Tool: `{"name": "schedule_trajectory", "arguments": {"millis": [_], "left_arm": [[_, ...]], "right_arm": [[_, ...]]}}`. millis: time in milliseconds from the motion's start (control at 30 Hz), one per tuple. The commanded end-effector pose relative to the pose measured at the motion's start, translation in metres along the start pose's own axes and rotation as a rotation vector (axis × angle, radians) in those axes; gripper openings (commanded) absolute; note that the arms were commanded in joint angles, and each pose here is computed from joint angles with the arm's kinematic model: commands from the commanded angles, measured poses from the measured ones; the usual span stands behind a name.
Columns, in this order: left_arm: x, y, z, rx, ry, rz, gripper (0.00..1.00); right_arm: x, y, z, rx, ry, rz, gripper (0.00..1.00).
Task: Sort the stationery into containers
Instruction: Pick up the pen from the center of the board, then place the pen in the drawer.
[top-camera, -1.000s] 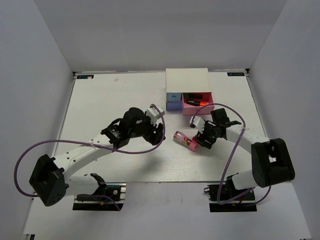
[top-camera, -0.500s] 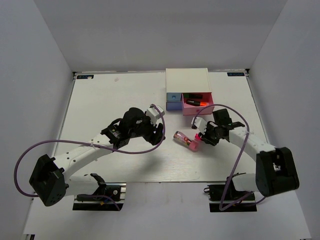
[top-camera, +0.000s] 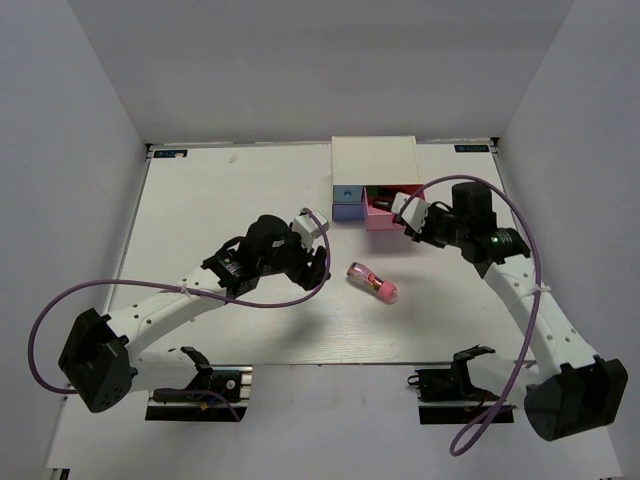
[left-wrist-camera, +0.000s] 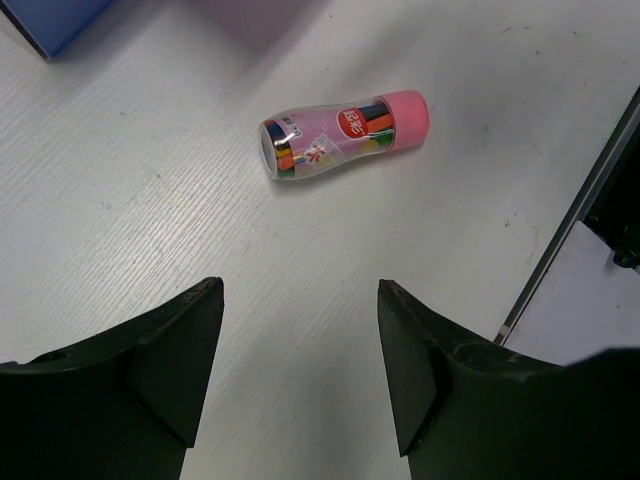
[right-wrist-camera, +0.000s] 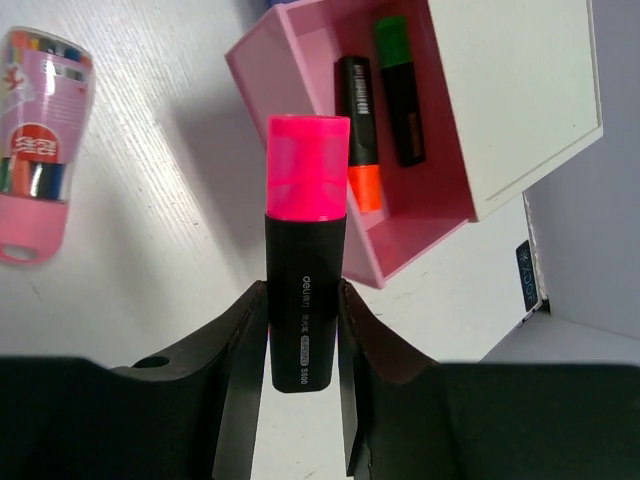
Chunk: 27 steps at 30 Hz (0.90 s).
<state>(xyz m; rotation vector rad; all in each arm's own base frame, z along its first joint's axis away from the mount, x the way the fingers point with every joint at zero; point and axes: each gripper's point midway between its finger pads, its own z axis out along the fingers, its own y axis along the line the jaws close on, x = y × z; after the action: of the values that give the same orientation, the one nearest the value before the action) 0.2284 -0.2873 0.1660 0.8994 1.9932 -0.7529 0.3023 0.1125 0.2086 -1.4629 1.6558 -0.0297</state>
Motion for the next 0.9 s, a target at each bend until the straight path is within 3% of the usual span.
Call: {"name": "schedule_trajectory", "arguments": {"millis": [0,200,400,700,800,867], "left_arm": [[-0.019,0.001,-0.003,-0.008,-0.040,0.024,0.73],[-0.019,0.003,-0.003,-0.018,-0.040,0.023,0.73],[-0.019,0.005,-0.002,-0.027,-0.032,0.021,0.73],[-0.019,0.005,-0.002,-0.027,-0.032,0.021,0.73],[-0.019,0.005,-0.002,-0.027,-0.032,0.030,0.73],[-0.019,0.007,-0.002,-0.037,-0.032,0.030,0.73]], "right_arm": [[-0.020,-0.043,0.006,0.079,-0.019,-0.071,0.20],[-0.036,-0.080,0.031,0.106,-0.037,-0.105,0.20],[-0.038,-0.079,0.066,0.004,-0.030,-0.080,0.38],[-0.036,-0.072,0.084,-0.043,-0.014,-0.039,0.53],[-0.039,-0.078,0.079,-0.019,-0.016,-0.015,0.53],[-0.048,-0.080,0.071,-0.011,-0.053,-0.008,0.39]]}}
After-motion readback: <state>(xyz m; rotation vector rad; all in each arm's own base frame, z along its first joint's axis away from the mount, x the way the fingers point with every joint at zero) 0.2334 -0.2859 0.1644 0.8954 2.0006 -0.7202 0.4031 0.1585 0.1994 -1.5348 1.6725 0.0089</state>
